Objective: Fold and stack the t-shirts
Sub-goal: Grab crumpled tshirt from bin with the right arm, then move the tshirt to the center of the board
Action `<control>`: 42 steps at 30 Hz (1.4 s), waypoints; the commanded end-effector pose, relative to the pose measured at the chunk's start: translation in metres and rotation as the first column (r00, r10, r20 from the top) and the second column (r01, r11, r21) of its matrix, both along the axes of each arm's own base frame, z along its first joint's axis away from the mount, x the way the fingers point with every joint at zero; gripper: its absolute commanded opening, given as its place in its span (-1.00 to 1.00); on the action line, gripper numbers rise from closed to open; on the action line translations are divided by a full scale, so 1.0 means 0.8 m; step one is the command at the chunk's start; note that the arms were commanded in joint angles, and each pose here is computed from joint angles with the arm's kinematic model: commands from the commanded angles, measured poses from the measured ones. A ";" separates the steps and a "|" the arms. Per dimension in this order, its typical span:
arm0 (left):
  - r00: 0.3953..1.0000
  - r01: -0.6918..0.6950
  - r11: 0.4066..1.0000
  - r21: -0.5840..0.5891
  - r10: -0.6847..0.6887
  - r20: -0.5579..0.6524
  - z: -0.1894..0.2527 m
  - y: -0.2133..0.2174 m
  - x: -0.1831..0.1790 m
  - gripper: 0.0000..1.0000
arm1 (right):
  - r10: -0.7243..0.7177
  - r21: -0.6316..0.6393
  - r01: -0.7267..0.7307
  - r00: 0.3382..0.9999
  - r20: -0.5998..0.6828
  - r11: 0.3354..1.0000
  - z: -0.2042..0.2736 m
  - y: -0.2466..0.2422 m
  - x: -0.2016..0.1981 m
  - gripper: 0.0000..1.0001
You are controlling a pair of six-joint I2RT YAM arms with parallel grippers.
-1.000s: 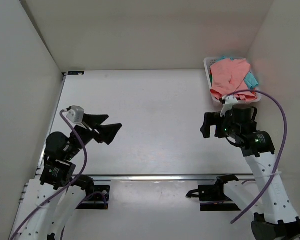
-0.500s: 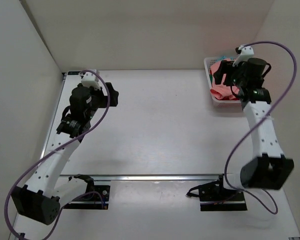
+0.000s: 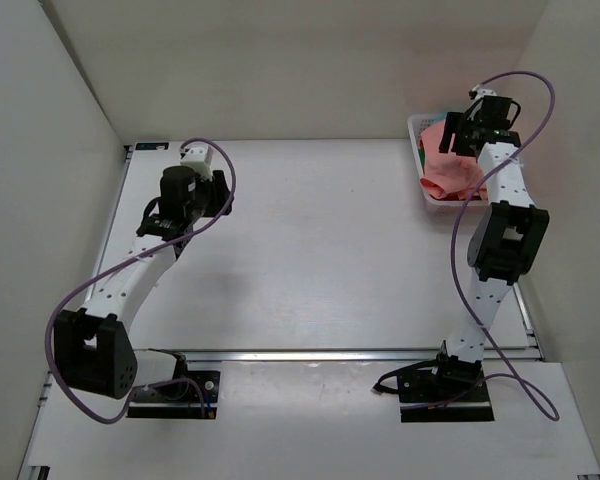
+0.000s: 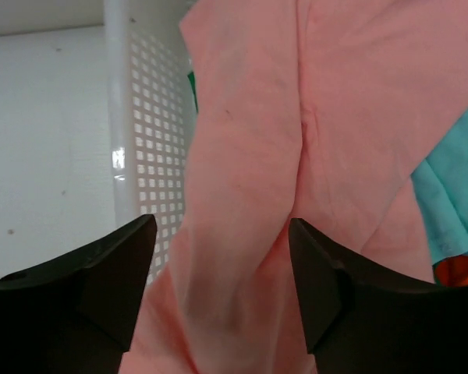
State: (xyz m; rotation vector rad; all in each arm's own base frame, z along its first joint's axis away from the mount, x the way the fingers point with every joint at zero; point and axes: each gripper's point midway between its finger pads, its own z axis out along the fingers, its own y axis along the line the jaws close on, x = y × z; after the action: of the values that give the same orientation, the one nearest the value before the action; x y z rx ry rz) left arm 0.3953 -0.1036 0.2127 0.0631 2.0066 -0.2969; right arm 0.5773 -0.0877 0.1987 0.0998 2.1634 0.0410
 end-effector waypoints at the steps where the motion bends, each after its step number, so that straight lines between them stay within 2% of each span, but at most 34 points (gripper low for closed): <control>1: 0.998 0.058 0.998 -0.011 -0.058 0.036 0.001 -0.006 0.007 0.21 | -0.020 -0.057 0.017 0.998 -0.061 0.998 -0.021 -0.002 0.005 0.40; 4: 0.997 0.070 0.997 -0.042 -0.069 0.034 -0.008 -0.002 0.006 -0.25 | -0.039 -0.075 0.029 0.989 -0.143 0.997 -0.048 0.001 0.001 0.38; 5: 0.997 0.074 0.996 -0.048 -0.073 0.031 -0.011 -0.001 0.006 -0.22 | -0.055 -0.094 0.043 0.989 -0.137 0.995 -0.041 0.001 0.003 0.33; 6: 0.994 0.107 0.993 -0.059 -0.107 0.006 -0.021 -0.003 0.002 -0.05 | -0.077 -0.118 0.058 0.984 -0.163 0.991 -0.045 -0.004 -0.002 0.00; 7: 0.994 0.108 0.992 -0.068 -0.110 -0.024 -0.029 0.000 -0.002 0.03 | -0.084 -0.124 0.064 0.984 -0.159 0.990 -0.041 -0.002 0.001 -0.26; 8: 0.993 0.115 0.991 -0.062 -0.117 -0.032 -0.031 0.001 -0.004 -0.11 | -0.095 -0.134 0.074 0.983 -0.157 0.988 -0.031 -0.003 -0.004 -0.97; 9: 0.993 0.115 0.992 -0.051 -0.117 -0.021 -0.027 0.002 -0.005 -0.34 | -0.103 -0.133 0.085 0.985 -0.137 0.987 -0.022 -0.001 -0.001 -1.00; 10: 0.995 0.100 0.994 -0.040 -0.101 -0.020 -0.026 0.004 -0.007 -0.65 | -0.102 -0.137 0.087 0.989 -0.107 0.987 -0.005 0.000 -0.002 -1.00; 12: 0.996 0.084 0.996 -0.028 -0.083 0.021 -0.005 0.008 -0.008 -0.95 | -0.106 -0.133 0.104 0.994 -0.010 0.986 0.038 0.007 0.000 -1.00; 13: 0.997 0.077 0.996 -0.037 -0.076 0.029 0.006 0.007 -0.008 -1.00 | -0.096 -0.119 0.100 0.994 0.042 0.988 0.069 0.015 -0.006 -0.99; 15: 0.997 0.075 0.996 -0.052 -0.073 0.038 0.026 0.007 -0.008 -1.00 | -0.071 -0.111 0.093 0.981 0.182 0.990 0.135 0.031 -0.011 -1.00; 18: 0.995 0.089 0.994 -0.069 -0.084 0.061 0.058 0.005 -0.018 -1.00 | 0.014 -0.120 0.032 0.930 0.367 0.992 0.236 0.083 -0.053 -1.00; 20: 0.992 0.091 0.993 -0.070 -0.084 0.099 0.075 0.006 -0.030 -0.88 | 0.084 -0.153 -0.014 0.885 0.459 0.988 0.297 0.119 -0.096 -1.00; 22: 0.987 0.101 0.990 -0.097 -0.087 0.138 0.094 0.005 -0.048 -0.70 | 0.177 -0.151 -0.118 0.858 0.482 0.981 0.326 0.177 -0.128 -1.00; 24: 0.988 0.096 0.989 -0.116 -0.080 0.135 0.098 0.008 -0.061 -0.71 | 0.251 -0.164 -0.192 0.801 0.544 0.968 0.375 0.219 -0.169 -1.00; 28: 0.989 0.098 0.988 -0.119 -0.083 0.123 0.102 0.008 -0.089 -0.53 | 0.349 -0.159 -0.327 0.686 0.638 0.932 0.432 0.302 -0.231 -0.99; 29: 0.989 0.094 0.988 -0.124 -0.078 0.129 0.107 0.010 -0.094 -0.40 | 0.360 -0.132 -0.367 0.672 0.647 0.921 0.436 0.317 -0.238 -1.00; 31: 0.990 0.074 0.989 -0.125 -0.057 0.131 0.110 0.017 -0.103 -0.29 | 0.370 -0.095 -0.416 0.653 0.661 0.904 0.444 0.334 -0.248 -1.00; 33: 0.990 0.045 0.991 -0.126 -0.027 0.136 0.114 0.025 -0.112 -0.15 | 0.404 -0.055 -0.476 0.674 0.619 0.878 0.413 0.360 -0.241 -1.00; 38: 0.992 0.016 0.990 -0.137 0.001 0.129 0.111 0.029 -0.127 -0.06 | 0.506 0.034 -0.574 0.746 0.433 0.818 0.291 0.414 -0.197 -1.00; 39: 0.993 0.018 0.988 -0.151 0.000 0.116 0.105 0.028 -0.130 -0.05 | 0.549 0.065 -0.605 0.758 0.352 0.793 0.254 0.433 -0.189 -0.95; 40: 0.993 0.020 0.987 -0.159 -0.001 0.120 0.103 0.028 -0.129 -0.03 | 0.561 0.069 -0.607 0.766 0.313 0.791 0.235 0.445 -0.174 -0.41; 41: 0.994 0.017 0.986 -0.168 0.002 0.109 0.098 0.026 -0.130 0.00 | 0.575 0.071 -0.605 0.782 0.240 0.793 0.210 0.455 -0.180 -0.09; 42: 0.995 0.025 0.986 -0.167 -0.008 0.102 0.092 0.025 -0.130 0.04 | 0.594 0.039 -0.612 0.779 0.204 0.790 0.195 0.468 -0.178 0.41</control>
State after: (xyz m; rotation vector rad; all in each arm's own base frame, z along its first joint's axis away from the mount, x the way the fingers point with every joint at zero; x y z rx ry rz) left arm 0.2950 -0.0837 0.3058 0.0209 1.8221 -0.4461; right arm 0.4405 0.2544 0.4051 -0.4435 1.7728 0.4878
